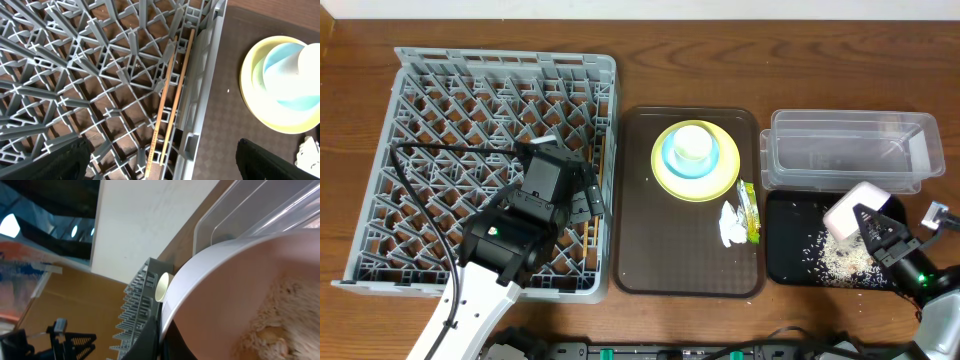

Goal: Sort waste into correct bins and load items into the dishwasher
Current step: 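Tilt the white plate with the right gripper to dump rice onto black tray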

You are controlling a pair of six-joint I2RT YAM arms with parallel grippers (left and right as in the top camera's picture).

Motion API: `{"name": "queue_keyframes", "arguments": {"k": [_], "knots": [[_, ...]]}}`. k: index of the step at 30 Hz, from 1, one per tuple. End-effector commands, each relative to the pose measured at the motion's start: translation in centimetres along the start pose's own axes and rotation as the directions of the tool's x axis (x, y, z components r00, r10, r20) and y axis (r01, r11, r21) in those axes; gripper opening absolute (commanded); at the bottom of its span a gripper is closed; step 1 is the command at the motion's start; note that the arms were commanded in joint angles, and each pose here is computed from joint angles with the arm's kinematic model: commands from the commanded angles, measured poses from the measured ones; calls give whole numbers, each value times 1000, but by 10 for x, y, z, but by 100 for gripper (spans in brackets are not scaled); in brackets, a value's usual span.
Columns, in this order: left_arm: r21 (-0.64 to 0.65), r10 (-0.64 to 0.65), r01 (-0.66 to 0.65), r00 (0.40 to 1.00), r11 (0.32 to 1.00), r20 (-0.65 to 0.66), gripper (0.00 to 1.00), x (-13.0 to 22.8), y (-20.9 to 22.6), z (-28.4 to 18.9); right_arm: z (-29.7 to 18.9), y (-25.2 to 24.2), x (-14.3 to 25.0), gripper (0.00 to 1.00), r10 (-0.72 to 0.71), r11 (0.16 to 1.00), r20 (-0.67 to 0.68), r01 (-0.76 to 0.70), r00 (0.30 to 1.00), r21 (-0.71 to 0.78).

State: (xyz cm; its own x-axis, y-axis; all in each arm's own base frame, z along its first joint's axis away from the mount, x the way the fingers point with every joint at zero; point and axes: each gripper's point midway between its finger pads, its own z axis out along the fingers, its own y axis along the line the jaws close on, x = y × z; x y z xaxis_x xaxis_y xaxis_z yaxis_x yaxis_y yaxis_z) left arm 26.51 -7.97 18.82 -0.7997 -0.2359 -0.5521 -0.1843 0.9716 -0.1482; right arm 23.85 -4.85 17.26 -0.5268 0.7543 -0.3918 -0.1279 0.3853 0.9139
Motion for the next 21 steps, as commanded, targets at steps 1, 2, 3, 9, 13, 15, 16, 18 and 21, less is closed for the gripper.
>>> {"name": "queue_keyframes", "arguments": {"k": [1, 2, 3, 9, 13, 15, 16, 18, 21], "knots": [[-8, -12, 12, 1000, 1000, 10, 94, -3, 2, -1, -2, 3, 3, 1, -56, 997, 22, 57, 998, -49], [-8, -12, 12, 1000, 1000, 10, 94, -3, 2, -1, -2, 3, 3, 1, -58, 997, 23, 59, 998, -52], [-8, -12, 12, 1000, 1000, 10, 94, -3, 2, -1, -2, 5, 3, 1, -63, 996, 26, 65, 998, -62], [-8, -12, 12, 1000, 1000, 10, 94, -3, 2, -1, -4, 5, 1, 1, -57, 996, 38, 59, 998, -64], [-8, -12, 12, 1000, 1000, 10, 94, -3, 2, -1, -4, -3, 2, 1, -49, 999, 33, 50, 998, -20], [-8, -12, 12, 1000, 1000, 10, 94, -3, 2, -1, -6, -5, -2, 1, -9, 1000, 45, 10, 999, -15], [-8, -12, 12, 1000, 1000, 10, 94, -3, 2, -1, -8, -5, -4, 1, 19, 1000, 54, -18, 998, -13], [-8, -12, 12, 1000, 1000, 10, 94, -3, 2, -1, -12, -8, -6, 1, 87, 996, 72, -87, 994, -3], [-8, -12, 12, 1000, 1000, 10, 94, -3, 2, -1, -16, -16, -5, 1, 174, 983, 93, -178, 980, 36]]}}
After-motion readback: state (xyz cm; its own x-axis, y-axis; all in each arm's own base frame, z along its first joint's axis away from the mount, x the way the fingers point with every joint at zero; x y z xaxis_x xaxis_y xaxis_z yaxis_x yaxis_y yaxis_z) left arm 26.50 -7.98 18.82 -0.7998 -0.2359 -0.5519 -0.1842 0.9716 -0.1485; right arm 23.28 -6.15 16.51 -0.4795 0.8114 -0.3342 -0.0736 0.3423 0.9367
